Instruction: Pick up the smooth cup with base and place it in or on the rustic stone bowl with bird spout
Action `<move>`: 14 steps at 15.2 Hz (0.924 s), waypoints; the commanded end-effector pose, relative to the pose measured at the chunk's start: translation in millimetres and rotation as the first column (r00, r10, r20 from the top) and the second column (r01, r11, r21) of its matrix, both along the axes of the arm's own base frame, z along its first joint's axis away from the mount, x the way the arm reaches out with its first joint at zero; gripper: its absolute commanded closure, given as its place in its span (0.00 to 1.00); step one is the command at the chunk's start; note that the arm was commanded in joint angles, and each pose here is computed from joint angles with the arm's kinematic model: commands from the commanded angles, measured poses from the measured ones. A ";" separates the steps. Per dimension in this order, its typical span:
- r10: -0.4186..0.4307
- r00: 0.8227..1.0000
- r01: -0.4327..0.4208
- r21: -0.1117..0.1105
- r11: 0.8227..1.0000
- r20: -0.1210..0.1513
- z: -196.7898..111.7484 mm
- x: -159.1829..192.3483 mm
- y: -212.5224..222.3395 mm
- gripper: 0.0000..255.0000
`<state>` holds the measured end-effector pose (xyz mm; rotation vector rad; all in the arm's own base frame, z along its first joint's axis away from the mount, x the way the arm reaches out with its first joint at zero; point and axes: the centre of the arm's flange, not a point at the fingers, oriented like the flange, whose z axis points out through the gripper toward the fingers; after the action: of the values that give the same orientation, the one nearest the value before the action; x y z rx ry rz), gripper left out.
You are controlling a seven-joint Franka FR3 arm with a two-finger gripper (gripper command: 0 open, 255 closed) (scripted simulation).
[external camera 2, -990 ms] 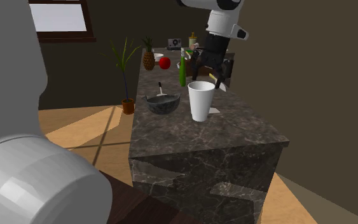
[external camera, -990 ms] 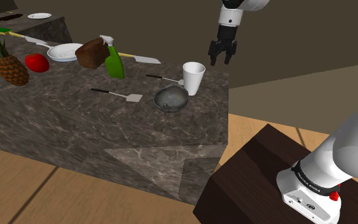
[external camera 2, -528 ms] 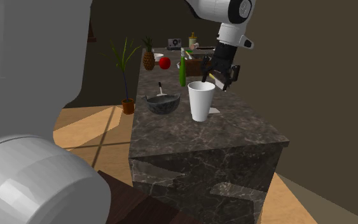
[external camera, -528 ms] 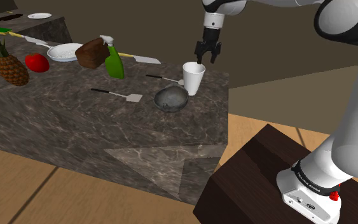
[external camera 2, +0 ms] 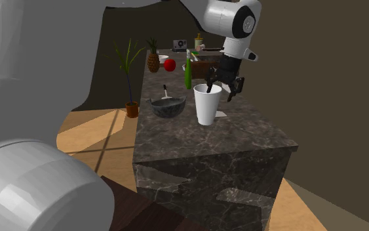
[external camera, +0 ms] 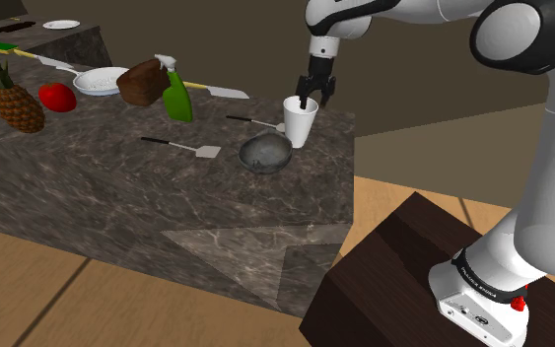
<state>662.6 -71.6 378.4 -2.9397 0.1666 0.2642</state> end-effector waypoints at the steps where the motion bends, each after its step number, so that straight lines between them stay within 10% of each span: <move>1: 0.000 1.000 0.000 0.000 1.000 0.001 -7.2 -0.2 1.5 0.00; 8: 0.000 1.000 0.000 0.000 1.000 0.001 -7.1 -0.1 1.5 0.00; 9: 0.000 1.000 0.000 0.000 1.000 0.001 -7.1 -0.1 1.5 1.00; 14: 0.000 1.000 0.000 0.000 1.000 0.001 -7.1 -0.2 1.5 1.00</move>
<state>662.5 -70.1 371.1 -2.9400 0.1668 0.2640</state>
